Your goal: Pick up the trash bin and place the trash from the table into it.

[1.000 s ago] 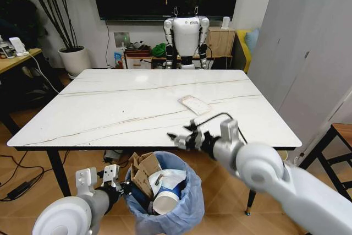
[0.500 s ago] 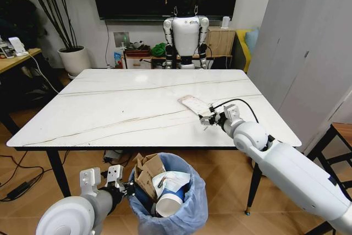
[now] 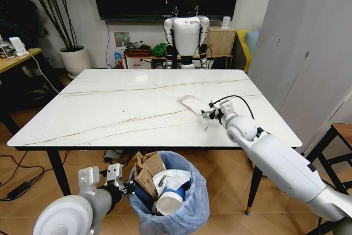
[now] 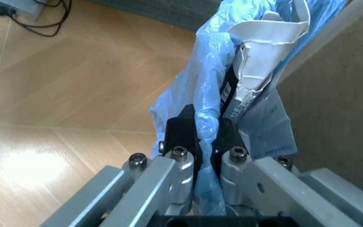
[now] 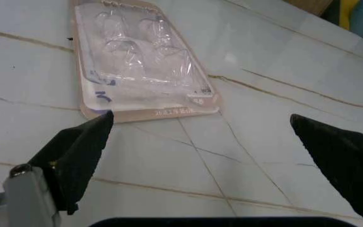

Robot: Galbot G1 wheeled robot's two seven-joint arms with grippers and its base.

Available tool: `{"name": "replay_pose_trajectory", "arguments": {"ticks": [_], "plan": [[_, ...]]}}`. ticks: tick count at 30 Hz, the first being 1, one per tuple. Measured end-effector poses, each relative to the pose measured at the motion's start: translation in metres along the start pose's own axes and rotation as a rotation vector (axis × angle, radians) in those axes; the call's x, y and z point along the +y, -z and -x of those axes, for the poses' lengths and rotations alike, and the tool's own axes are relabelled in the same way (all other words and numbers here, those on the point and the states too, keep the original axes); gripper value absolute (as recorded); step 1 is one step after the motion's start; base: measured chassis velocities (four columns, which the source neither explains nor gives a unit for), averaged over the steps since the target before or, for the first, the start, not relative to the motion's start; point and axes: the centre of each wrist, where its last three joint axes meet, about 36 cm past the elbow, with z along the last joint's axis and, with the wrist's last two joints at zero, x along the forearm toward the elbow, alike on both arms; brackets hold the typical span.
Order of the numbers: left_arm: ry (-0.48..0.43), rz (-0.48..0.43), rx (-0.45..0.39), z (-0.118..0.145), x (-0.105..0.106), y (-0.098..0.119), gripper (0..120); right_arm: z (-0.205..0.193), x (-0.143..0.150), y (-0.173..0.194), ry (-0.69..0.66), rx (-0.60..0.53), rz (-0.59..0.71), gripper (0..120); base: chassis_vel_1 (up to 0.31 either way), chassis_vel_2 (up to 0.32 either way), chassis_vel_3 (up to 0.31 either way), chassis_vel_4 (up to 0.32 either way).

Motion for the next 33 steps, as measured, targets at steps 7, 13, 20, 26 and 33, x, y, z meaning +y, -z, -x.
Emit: {"name": "replay_pose_trajectory", "arguments": {"ticks": [7,13,20,26,33], "plan": [[-0.003,-0.003,0.004,0.0,-0.001,-0.001,0,0.005,0.005,0.001,0.002,-0.005,0.013,100,0.0,0.0,0.0,0.0],[-0.002,0.0,0.004,0.0,-0.001,-0.001,0,0.005,0.003,0.005,-0.001,-0.009,0.014,100,0.0,0.0,0.0,0.0],[-0.014,0.004,0.004,-0.002,-0.003,-0.001,0,0.007,0.002,0.003,0.002,0.0,0.028,100,0.0,0.0,0.0,0.0],[-0.02,0.006,0.007,-0.003,-0.004,-0.001,0,0.008,0.001,0.003,0.002,0.008,0.046,100,0.0,0.0,0.0,0.0],[-0.02,0.009,0.005,-0.004,-0.003,-0.001,0,0.012,0.002,0.009,0.002,0.009,0.062,100,0.0,0.0,0.0,0.0]]}}
